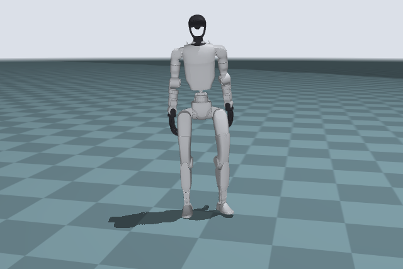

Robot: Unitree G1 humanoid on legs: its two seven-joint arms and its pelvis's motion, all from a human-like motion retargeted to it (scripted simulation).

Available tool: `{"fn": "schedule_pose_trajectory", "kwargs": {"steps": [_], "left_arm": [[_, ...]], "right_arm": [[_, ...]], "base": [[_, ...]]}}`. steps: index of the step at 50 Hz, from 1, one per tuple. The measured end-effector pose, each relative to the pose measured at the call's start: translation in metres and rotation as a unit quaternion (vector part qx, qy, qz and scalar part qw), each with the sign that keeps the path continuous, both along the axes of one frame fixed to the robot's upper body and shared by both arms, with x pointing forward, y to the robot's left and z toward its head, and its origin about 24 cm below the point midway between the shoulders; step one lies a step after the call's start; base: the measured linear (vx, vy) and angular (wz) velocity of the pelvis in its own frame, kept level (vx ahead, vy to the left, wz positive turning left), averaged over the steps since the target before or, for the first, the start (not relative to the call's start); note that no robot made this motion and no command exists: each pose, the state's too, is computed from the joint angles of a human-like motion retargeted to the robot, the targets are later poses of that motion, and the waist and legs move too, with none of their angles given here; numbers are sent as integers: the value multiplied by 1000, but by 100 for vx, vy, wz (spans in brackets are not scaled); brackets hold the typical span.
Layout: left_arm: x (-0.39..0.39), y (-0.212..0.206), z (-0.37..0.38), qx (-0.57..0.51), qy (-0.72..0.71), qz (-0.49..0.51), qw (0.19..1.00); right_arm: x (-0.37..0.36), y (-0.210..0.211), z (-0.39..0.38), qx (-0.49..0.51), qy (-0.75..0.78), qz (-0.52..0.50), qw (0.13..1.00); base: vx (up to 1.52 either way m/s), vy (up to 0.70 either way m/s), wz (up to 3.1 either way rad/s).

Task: In place motions

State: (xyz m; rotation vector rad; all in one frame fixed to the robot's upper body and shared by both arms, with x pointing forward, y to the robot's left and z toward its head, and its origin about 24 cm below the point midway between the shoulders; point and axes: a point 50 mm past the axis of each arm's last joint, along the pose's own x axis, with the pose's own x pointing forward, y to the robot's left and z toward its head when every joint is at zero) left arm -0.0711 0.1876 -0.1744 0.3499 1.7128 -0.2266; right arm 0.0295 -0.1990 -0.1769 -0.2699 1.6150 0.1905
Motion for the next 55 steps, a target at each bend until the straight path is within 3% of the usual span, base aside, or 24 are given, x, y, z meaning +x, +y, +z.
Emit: {"fn": "schedule_pose_trajectory", "kwargs": {"steps": [12,21,32,38,43,47,51,55], "left_arm": [[110,-1,-2,-68,-173,-70,980],[65,3,-5,-21,-116,-45,992],[-71,-14,21,18,127,26,991],[-88,-12,29,38,162,16,986],[-15,4,7,69,48,-8,996],[108,16,0,104,-151,-126,975],[218,15,21,48,-274,-294,914],[278,12,51,23,-361,-344,866]], "right_arm": [[-14,-12,2,-14,18,-74,997],[26,4,2,9,-35,-142,989],[142,57,27,65,-229,46,970],[146,87,32,113,-277,151,942],[101,42,14,4,-221,178,959],[46,-11,5,-89,-133,57,985],[-17,-41,8,-99,21,-64,993],[-72,-48,17,-99,129,-164,973]], "base": [[1,3,7],[-7,-1,-12],[-2,9,-17],[23,21,12],[12,29,71],[-12,18,12],[2,11,34],[-7,2,5]]}}
